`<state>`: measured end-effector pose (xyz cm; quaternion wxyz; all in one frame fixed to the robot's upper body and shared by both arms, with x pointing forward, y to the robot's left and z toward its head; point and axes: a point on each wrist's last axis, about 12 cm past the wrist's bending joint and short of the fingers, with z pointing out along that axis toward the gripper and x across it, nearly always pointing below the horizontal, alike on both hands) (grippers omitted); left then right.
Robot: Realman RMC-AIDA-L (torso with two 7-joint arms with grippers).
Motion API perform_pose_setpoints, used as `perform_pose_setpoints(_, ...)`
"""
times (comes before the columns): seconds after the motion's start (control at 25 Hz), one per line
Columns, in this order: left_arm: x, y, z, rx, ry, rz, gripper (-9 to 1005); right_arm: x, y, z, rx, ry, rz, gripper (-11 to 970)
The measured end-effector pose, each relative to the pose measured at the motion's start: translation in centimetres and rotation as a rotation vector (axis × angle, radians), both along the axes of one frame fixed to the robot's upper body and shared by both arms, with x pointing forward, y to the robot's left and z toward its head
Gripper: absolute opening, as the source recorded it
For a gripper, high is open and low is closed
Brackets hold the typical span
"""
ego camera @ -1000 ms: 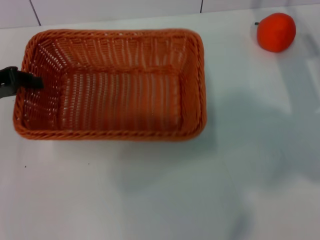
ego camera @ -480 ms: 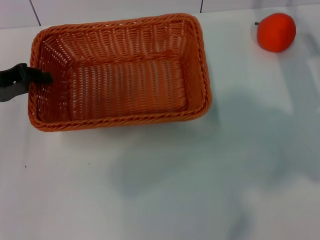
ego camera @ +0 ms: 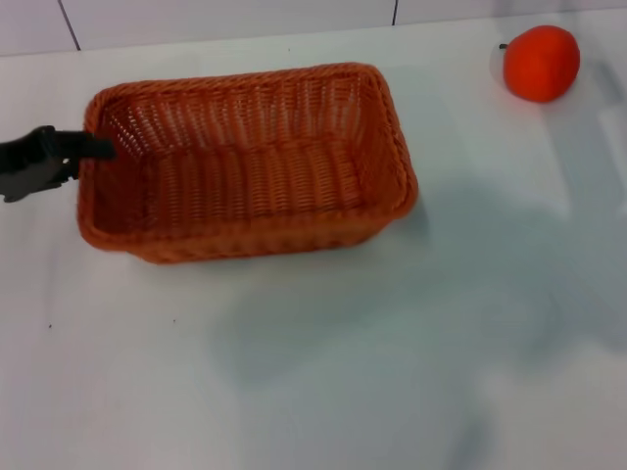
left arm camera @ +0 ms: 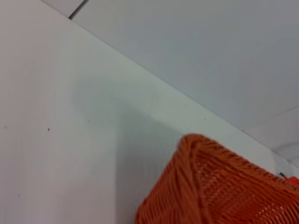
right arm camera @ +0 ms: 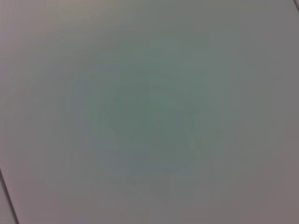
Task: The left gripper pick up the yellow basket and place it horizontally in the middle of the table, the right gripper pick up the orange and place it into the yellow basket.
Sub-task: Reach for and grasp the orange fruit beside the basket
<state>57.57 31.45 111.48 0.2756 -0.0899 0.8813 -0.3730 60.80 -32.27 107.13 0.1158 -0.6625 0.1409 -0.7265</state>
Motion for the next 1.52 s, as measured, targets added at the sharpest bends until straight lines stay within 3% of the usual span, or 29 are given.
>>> perform_pose_setpoints(0.28,0.5,1.6,1.1,0.025,-0.063,0.010,565,0.2,0.3,0.1,-0.011,0.002,0.021,942)
perform_pose_setpoints(0.4,0.8,2.6,1.7,0.033,-0.139,0.038,590,0.3,0.4,0.2,0.000,0.000,0.043,942)
perform_pose_setpoints(0.6,0.5,3.7,2.0,0.026,-0.362,0.092,632,0.8,-0.5,1.7,0.030,-0.007,0.157,942)
perform_pose_setpoints(0.72,-0.2,3.3,1.5,0.010,-0.606,0.127,657,1.4,-1.3,3.4,0.011,0.015,0.298,942)
perform_pose_setpoints(1.0,-2.0,1.5,-1.5,0.052,-1.035,0.289,645,2.7,-2.9,7.3,-0.112,0.246,0.587,942)
perform_pose_setpoints(1.16,-2.6,-0.3,-2.3,0.157,-1.200,0.307,643,3.2,-3.2,8.7,-0.221,0.441,0.631,942)
perform_pose_setpoints(1.32,-2.4,-1.3,-2.5,0.174,-1.229,0.317,644,3.7,-3.6,8.9,-0.296,0.595,0.592,941)
perform_pose_setpoints(1.52,-2.0,-1.6,-2.3,0.169,-1.234,0.314,644,4.2,-4.0,8.2,-0.347,0.665,0.519,941)
